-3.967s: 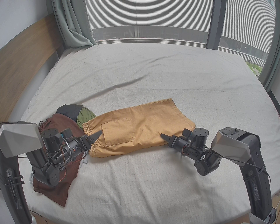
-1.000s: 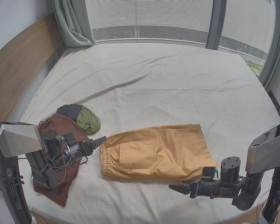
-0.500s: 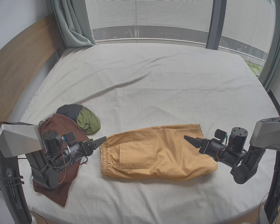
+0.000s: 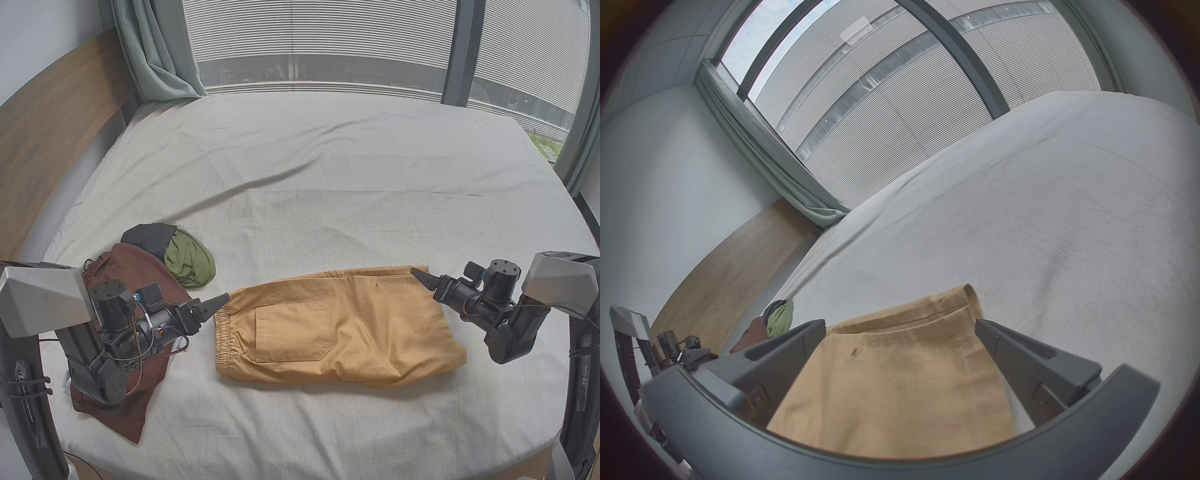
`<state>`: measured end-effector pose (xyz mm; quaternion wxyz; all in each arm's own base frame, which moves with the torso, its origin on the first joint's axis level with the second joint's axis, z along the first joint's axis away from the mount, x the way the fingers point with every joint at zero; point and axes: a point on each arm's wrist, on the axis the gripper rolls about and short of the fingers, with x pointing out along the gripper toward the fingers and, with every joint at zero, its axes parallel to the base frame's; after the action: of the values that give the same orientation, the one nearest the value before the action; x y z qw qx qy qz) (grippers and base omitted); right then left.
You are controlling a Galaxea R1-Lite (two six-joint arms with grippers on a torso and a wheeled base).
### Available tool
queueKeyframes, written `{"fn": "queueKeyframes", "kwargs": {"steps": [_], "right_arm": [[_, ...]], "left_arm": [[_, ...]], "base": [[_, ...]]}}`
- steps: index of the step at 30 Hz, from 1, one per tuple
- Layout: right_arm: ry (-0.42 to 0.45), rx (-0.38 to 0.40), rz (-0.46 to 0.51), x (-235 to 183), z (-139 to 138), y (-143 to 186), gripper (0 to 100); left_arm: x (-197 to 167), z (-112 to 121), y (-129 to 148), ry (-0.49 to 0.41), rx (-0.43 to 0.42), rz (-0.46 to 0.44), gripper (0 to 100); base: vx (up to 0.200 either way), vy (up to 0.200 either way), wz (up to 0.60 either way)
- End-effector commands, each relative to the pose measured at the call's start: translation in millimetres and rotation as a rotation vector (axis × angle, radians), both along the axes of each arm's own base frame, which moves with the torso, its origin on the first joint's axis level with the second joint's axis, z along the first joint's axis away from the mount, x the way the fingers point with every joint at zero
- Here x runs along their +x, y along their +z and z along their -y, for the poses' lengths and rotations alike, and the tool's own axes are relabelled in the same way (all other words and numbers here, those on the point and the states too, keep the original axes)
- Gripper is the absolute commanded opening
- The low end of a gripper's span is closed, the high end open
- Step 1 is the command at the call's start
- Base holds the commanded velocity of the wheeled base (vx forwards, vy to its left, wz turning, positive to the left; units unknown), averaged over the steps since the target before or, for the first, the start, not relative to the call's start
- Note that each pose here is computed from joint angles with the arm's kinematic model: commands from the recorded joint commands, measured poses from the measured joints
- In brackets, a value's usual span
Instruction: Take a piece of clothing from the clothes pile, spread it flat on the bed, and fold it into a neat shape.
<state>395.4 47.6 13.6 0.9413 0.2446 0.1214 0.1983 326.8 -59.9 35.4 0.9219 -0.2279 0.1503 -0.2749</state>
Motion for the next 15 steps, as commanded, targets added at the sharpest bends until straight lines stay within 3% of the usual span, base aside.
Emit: {"fn": "queueKeyframes", "kwargs": {"steps": [1, 15], "right_arm": [[-0.022, -0.001, -0.008, 16.2, 7.6, -9.7, 100], [-0.015, 0.000, -0.017, 23.1, 3.8, -12.8, 100]], "left_arm": [[-0.3, -0.2, -0.6, 0.000, 0.000, -0.003, 100], [-0.8, 0.2, 0.2, -0.001, 0.000, -0.001, 100]], "base": [[0.000, 0.000, 0.00], [0.000, 0.000, 0.00]]}}
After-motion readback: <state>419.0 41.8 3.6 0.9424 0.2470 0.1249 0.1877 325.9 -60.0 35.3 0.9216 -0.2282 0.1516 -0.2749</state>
